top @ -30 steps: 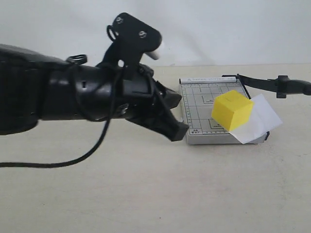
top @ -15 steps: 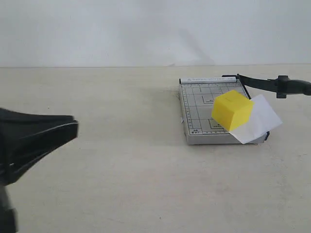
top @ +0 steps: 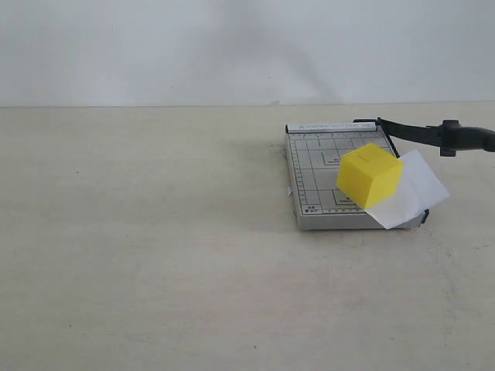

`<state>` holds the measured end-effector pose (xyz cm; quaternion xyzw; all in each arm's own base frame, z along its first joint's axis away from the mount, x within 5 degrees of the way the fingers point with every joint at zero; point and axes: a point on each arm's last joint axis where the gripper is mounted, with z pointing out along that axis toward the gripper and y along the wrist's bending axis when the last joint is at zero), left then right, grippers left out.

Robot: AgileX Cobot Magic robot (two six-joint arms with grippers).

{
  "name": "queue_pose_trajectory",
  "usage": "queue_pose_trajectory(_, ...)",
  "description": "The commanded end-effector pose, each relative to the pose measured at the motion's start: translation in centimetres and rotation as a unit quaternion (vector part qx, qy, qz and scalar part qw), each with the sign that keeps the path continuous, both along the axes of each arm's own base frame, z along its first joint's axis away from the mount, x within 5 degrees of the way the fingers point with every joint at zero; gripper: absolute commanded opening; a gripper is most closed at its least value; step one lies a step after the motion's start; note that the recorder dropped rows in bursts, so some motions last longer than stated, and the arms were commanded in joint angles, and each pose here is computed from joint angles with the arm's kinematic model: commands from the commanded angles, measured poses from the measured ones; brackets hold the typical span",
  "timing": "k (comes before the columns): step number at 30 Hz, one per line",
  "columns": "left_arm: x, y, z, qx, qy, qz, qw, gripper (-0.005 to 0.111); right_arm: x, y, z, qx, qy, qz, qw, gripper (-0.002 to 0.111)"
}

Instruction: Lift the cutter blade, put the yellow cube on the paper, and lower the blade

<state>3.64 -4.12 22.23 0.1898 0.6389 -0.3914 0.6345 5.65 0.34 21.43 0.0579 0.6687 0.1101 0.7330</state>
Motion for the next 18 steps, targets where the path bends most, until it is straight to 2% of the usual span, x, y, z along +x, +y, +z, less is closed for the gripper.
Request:
queue_pose_trajectory(1,-0.08,-0.15,-0.54,-0.002,0.011,-0.010,1.000,0.004,-0.07,-0.02,0.13,0.000,-0.007,0.000,1.000,0.000)
queue_pose_trajectory(5,-0.10,-0.22,-0.75,0.000,0.013,-0.013,1.000,0.004,-0.07,-0.02,0.13,0.000,-0.007,0.000,1.000,0.000)
queue_pose_trajectory(11,-0.69,-0.68,-0.72,0.002,0.001,-0.054,0.999,0.004,-0.07,-0.02,0.13,0.000,-0.007,0.000,1.000,0.000)
queue_pose_trajectory(18,-0.69,-0.68,-0.72,0.015,-0.014,-0.051,0.998,0.004,-0.07,-0.02,0.13,0.000,-0.007,0.000,1.000,0.000)
